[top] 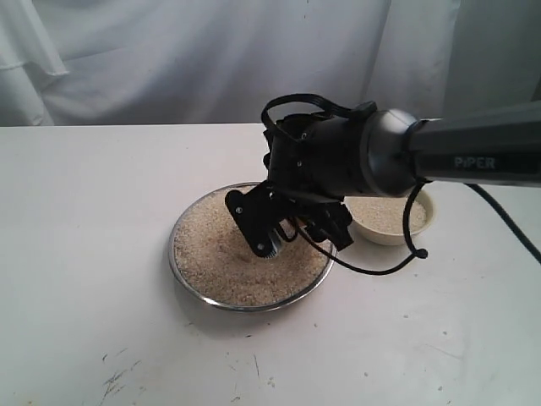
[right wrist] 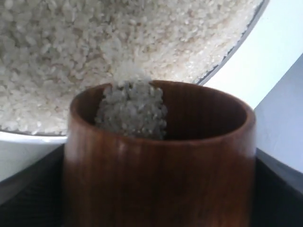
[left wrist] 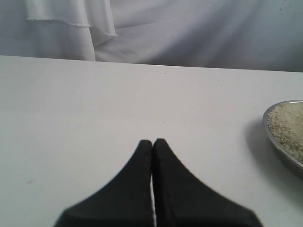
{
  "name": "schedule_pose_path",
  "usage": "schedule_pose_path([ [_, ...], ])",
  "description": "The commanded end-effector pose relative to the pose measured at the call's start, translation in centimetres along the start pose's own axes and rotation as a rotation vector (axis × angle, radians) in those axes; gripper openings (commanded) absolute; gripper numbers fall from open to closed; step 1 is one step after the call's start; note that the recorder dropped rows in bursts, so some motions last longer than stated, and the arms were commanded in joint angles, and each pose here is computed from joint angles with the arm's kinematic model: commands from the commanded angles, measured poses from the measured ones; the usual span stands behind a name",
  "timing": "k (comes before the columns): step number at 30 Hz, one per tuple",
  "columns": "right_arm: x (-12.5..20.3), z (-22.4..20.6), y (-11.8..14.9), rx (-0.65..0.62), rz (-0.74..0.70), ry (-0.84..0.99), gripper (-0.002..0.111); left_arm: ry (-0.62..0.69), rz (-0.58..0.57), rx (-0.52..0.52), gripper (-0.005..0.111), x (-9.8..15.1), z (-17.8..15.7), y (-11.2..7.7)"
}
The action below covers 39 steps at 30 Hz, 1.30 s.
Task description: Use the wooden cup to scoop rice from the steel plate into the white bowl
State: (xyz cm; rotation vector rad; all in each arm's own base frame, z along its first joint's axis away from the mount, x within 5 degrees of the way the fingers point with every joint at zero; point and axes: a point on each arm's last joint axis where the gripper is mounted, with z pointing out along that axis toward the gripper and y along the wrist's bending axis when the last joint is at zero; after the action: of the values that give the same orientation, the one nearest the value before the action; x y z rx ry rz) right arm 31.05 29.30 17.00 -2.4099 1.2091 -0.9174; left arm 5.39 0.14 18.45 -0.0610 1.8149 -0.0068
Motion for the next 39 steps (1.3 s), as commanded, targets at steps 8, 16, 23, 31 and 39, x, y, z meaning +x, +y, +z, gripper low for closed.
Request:
schedule_pose_path([
  [8, 0.4, 1.3, -0.2, 0.059, -0.121, 0.144, 0.0, -0.014, 0.001, 0.003, 0.0, 0.0, 0.0, 0.0],
  [16, 0.2, 2.1, 0.1, 0.049, -0.15, 0.167, 0.0, -0.014, 0.001, 0.003, 0.0, 0.0, 0.0, 0.0],
  [23, -0.9, 3.0, 0.7, 0.035, -0.201, 0.179, 0.0, -0.014, 0.001, 0.003, 0.0, 0.0, 0.0, 0.0],
  [31, -3.3, 3.7, 1.7, 0.019, -0.26, 0.164, 0.0, -0.014, 0.001, 0.003, 0.0, 0.0, 0.0, 0.0],
  [39, -4.4, 3.3, 1.8, 0.035, -0.245, 0.142, 0.0, -0.014, 0.001, 0.003, 0.0, 0.0, 0.0, 0.0],
])
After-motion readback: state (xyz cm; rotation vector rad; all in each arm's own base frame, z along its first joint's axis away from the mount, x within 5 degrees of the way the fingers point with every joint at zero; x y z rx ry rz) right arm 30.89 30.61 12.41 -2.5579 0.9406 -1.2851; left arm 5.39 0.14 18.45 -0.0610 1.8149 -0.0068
